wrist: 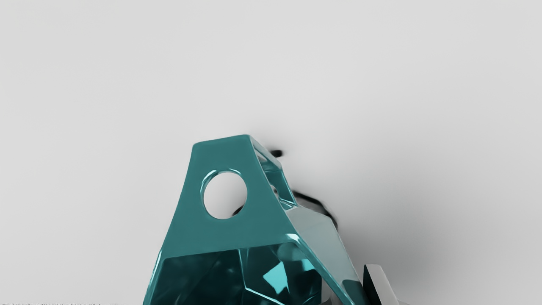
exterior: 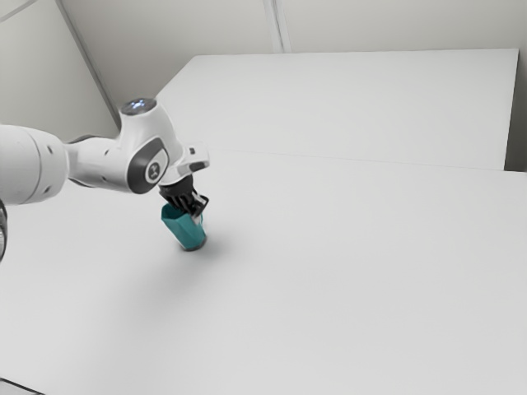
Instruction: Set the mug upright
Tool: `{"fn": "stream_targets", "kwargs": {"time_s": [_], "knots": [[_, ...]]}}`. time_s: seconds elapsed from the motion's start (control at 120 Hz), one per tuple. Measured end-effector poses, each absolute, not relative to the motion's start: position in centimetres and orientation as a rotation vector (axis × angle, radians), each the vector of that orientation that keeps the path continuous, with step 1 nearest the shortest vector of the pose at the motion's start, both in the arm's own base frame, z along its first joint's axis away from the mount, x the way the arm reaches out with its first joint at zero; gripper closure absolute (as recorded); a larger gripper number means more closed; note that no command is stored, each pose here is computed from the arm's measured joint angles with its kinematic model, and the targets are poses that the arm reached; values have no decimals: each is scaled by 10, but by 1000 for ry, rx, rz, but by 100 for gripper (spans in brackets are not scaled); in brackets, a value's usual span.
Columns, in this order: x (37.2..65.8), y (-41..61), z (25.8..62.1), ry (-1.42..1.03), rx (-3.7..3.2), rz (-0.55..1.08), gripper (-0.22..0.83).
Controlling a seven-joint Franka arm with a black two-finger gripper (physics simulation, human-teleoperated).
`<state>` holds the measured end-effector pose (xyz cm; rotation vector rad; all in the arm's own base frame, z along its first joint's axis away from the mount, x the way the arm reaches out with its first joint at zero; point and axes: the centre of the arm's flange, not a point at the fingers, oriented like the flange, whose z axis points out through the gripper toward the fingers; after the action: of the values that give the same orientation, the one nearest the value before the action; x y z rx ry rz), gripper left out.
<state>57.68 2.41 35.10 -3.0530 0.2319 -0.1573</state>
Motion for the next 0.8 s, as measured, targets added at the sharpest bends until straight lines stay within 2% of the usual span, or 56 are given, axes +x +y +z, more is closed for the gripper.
{"fn": "stream_targets", "kwargs": {"time_s": [0.108, 0.283, 0.433, 0.608, 0.8], "knots": [[577, 24, 346, 201, -3054, -148, 75], [577, 20, 343, 184, -3065, -142, 39], [580, 17, 355, 179, -3067, -174, 20], [576, 7, 420, 191, -3069, -321, 10], [590, 9, 545, 160, -3064, -444, 5]]}}
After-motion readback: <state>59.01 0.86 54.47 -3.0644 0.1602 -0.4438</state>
